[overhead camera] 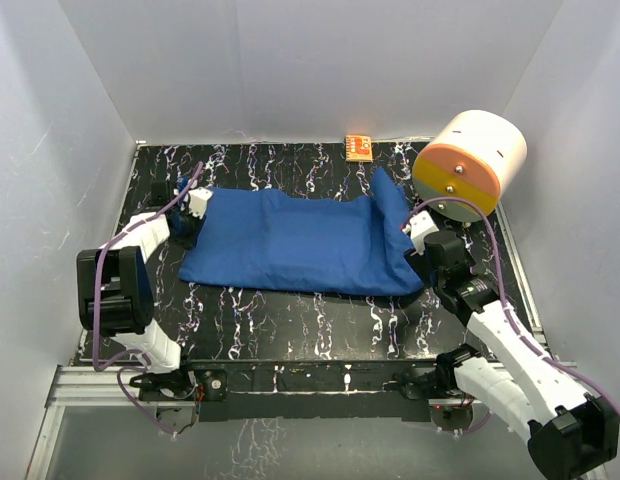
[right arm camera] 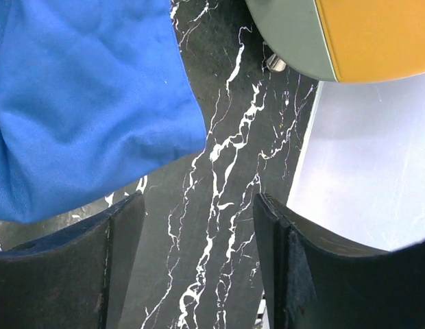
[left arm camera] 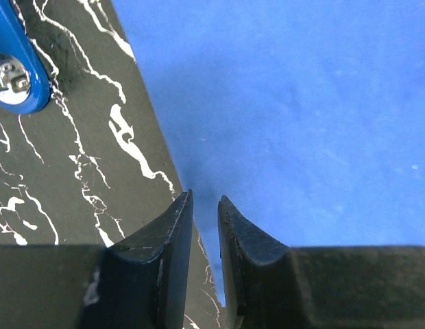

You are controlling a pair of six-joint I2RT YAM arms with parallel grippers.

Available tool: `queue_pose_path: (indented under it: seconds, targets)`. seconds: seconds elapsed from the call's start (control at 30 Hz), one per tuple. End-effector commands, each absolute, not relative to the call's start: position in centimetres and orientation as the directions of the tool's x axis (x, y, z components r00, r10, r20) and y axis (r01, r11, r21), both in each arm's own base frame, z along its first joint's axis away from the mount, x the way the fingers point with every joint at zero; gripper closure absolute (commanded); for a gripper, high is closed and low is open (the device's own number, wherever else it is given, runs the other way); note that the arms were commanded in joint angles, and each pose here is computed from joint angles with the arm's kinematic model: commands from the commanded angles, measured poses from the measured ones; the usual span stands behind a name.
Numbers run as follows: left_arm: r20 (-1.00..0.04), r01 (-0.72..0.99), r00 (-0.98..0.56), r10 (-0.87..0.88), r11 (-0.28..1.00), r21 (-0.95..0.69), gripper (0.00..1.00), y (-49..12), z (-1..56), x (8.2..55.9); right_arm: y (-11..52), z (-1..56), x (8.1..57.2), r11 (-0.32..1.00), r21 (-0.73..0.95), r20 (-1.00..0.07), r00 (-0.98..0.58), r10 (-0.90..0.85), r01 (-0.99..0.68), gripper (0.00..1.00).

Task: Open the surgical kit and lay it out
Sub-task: Open the surgical kit at the center of the board.

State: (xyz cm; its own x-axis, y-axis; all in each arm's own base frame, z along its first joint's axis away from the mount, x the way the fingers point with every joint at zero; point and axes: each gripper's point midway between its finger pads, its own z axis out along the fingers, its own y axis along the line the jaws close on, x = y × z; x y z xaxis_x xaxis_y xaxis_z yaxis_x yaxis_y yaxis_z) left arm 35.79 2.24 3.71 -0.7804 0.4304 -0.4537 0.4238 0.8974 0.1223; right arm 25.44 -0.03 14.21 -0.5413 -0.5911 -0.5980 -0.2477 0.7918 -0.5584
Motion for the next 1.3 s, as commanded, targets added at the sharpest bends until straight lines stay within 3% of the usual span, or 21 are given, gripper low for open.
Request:
queue_pose_path:
  seconds: [0.0, 0.23, 0.37, 0.7, 1.0, 1.27]
  targets:
    - [-0.557, 0.499, -0.698, 0.450, 0.863, 0.071, 0.78, 0.0, 7.4, 36.3, 1.0, 16.9, 26.3, 0.823, -0.510, -0.660, -0.500, -0.561, -0.250, 0.35]
    - [-0.623, 0.583, -0.622, 0.474, 0.811, 0.035, 0.73, -3.1, 7.2, 36.4, 7.5, 17.3, 29.0, 0.792, -0.369, -0.738, -0.365, -0.568, -0.486, 0.34]
    - [-0.607, 0.596, -0.625, 0.491, 0.803, 0.036, 0.68, -3.6, 5.7, 37.0, 9.1, 14.9, 32.2, 0.768, -0.350, -0.702, -0.393, -0.594, -0.536, 0.35]
    - [-0.410, 0.600, -0.695, 0.590, 0.791, 0.119, 0.68, -0.8, 0.3, 37.1, 8.2, 6.0, 35.9, 0.741, -0.360, -0.492, -0.559, -0.667, -0.567, 0.36]
    - [-0.238, 0.554, -0.755, 0.611, 0.789, 0.265, 0.70, 4.0, -1.5, 33.5, 13.1, 2.5, 37.2, 0.715, -0.163, -0.510, -0.562, -0.651, -0.680, 0.37]
    - [-0.216, 0.429, -0.838, 0.501, 0.850, 0.305, 0.74, 8.2, -1.5, 32.0, 19.1, 0.9, 37.5, 0.646, -0.167, -0.493, -0.504, -0.709, -0.745, 0.38]
